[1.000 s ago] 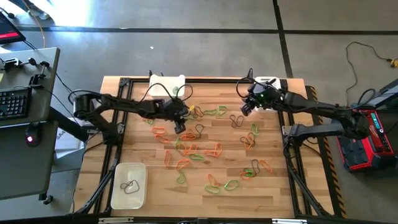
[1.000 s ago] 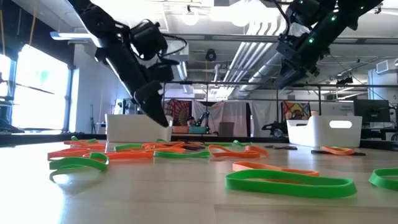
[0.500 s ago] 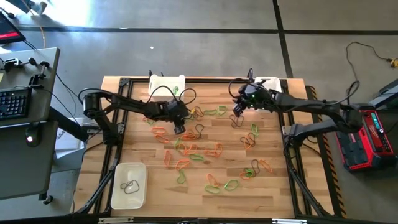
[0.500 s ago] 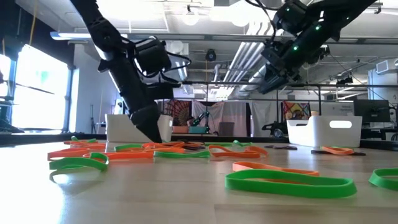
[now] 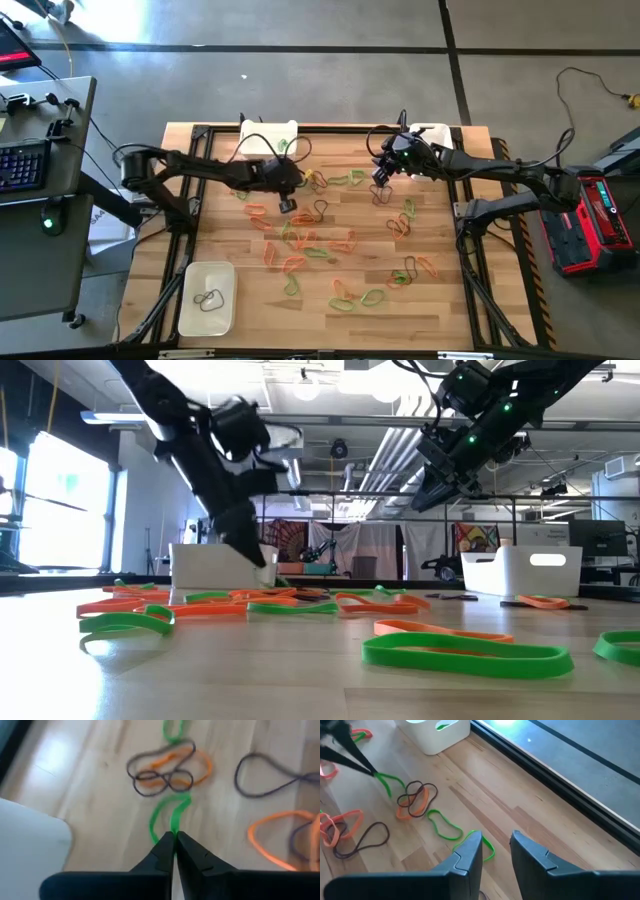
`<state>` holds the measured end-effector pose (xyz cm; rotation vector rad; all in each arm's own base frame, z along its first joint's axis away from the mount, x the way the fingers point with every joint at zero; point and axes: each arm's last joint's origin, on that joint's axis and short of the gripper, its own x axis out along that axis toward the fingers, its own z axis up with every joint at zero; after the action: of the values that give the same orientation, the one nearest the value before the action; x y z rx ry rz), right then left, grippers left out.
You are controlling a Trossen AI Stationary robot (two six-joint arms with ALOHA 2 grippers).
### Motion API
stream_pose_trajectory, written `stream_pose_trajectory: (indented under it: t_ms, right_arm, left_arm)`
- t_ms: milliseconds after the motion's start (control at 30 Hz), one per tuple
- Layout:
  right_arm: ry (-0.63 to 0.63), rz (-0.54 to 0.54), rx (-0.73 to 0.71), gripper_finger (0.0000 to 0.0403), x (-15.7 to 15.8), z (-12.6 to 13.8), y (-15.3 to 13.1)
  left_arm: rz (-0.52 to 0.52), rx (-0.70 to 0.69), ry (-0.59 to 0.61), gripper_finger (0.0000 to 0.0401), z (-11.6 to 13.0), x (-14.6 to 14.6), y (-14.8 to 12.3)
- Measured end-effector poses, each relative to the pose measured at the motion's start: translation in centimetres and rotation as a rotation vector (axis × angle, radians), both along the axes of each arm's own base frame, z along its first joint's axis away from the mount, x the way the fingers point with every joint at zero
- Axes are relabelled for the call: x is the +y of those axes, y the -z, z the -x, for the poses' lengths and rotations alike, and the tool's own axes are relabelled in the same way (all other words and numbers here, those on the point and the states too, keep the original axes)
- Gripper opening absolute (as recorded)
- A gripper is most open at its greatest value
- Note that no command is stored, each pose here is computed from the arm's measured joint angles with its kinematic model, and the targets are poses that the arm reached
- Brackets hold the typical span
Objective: Sort rubber bands into baskets
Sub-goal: Put the green rubber band into the top left white bin
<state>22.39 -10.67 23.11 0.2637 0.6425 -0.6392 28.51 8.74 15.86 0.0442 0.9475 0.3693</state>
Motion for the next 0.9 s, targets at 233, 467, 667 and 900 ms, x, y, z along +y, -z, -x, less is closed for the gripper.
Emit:
stream_pose_trajectory:
  t_ms: [233, 467, 667, 900]
  right_arm:
    - [0.000, 0.000, -0.002, 0.0089, 0.0, 0.0, 0.0]
    - [0.007, -0.001, -0.019, 0.0089, 0.0, -0.1, -0.1]
    - [0.005, 0.002, -0.021, 0.0089, 0.0, -0.1, -0.1]
    - [-0.006, 0.020, -0.034, 0.0089, -0.1, -0.2, -0.3]
  left_arm:
    - [-0.009, -0.154, -0.095, 0.0001, 2.1, 0.9, -4.7]
    - [-0.094, -0.258, -0.242, 0.0001, 4.9, 3.8, -7.8]
    - [-0.102, -0.254, -0.314, 0.0000, 6.6, 6.5, -7.8]
    - [-0.097, -0.229, -0.358, 0.0000, 7.5, 8.2, -7.2]
